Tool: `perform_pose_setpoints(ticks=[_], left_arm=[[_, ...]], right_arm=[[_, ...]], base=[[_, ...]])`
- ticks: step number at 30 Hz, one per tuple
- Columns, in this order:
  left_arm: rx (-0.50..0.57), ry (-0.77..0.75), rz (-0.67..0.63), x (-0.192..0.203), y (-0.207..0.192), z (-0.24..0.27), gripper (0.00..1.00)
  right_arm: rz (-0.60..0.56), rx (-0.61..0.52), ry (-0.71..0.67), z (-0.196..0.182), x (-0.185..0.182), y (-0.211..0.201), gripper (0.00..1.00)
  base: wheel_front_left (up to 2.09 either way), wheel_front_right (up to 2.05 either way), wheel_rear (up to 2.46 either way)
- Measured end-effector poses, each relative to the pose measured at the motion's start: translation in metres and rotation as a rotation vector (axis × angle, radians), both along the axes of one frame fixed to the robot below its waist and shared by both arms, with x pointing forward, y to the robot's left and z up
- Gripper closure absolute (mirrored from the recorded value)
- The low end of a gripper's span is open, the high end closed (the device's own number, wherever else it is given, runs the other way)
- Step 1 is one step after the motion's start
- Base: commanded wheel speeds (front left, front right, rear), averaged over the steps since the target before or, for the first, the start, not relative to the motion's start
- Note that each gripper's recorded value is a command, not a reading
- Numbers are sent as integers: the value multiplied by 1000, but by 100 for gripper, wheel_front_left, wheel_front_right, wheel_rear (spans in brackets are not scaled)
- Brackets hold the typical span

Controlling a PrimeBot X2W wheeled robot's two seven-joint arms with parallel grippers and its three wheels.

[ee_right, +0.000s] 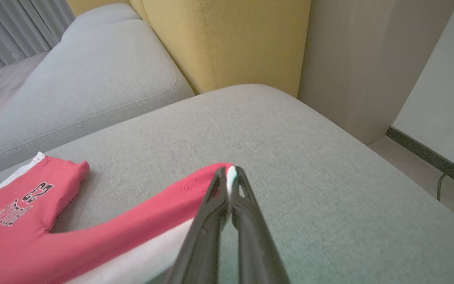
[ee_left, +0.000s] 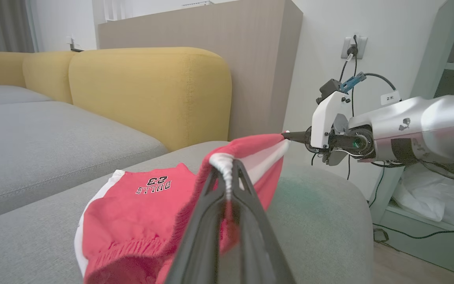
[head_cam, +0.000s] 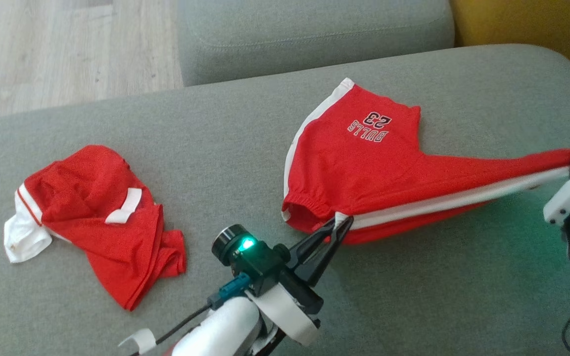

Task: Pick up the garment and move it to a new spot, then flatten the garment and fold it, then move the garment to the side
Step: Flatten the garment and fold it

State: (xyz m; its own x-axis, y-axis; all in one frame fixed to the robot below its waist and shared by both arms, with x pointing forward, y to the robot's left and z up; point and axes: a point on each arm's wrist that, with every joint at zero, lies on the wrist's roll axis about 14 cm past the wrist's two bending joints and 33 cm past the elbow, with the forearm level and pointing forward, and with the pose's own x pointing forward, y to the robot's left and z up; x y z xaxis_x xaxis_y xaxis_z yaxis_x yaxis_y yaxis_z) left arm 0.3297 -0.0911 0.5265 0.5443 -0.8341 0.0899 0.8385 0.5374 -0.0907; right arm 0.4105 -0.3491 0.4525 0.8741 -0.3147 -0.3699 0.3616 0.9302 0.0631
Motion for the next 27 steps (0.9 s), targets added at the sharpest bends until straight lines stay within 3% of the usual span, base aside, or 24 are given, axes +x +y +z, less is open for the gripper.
perform_pose_setpoints(ticks=[9,17,27], left_arm=[[-21,28,60,24,8,-5,100],[-27,27,155,73,26,-9,100],[18,88,253,98,61,-40,100]], right_arm=[[57,-58,-94,27,45,18,100],[161,-142,-162,65,121,55,100],[363,-185,-60,25,182,135,100]], base=[[0,0,0],[0,0,0],[0,0,0]])
